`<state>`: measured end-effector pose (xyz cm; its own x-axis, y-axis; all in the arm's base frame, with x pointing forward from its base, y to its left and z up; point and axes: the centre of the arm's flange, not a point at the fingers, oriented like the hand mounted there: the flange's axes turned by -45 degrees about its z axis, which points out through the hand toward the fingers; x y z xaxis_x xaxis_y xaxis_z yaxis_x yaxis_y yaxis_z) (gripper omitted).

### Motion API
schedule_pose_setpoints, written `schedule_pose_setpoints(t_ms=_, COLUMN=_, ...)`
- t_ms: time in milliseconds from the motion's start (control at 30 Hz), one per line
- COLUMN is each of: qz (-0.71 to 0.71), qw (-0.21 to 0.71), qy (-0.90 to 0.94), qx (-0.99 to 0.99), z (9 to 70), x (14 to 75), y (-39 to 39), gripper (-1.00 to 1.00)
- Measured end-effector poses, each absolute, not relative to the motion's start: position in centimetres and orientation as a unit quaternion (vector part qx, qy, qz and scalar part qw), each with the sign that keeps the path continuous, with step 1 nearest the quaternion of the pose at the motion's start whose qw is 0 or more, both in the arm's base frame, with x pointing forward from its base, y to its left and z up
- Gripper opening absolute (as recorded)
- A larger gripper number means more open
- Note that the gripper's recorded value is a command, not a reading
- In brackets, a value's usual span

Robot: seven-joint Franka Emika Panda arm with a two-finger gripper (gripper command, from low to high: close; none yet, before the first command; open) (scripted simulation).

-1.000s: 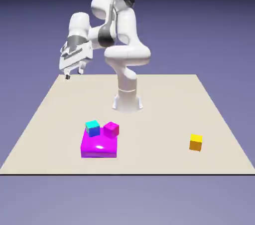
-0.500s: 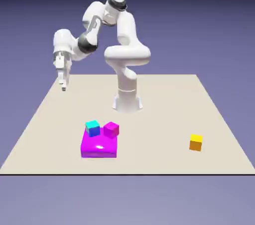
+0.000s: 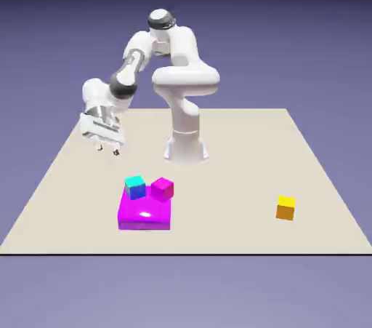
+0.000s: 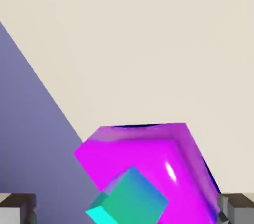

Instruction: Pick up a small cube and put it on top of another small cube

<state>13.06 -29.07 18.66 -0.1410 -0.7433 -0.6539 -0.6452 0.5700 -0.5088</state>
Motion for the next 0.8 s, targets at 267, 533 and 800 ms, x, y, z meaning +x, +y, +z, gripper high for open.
schedule_pose_setpoints(t_ms=267, qz=0.07, qw=0.533, qy=0.767, qx=-0.351, z=12.2, x=12.4, y=-23.8, gripper=0.0)
schedule_pose_setpoints(t_ms=533, qz=0.196, qw=0.581, qy=0.748, qx=-0.253, z=7.5, x=13.4, y=-16.8, gripper=0.0)
schedule_pose_setpoints(t_ms=800, qz=0.196, qw=0.581, qy=0.748, qx=-0.253, z=4.5, x=16.9, y=-14.0, gripper=-1.0)
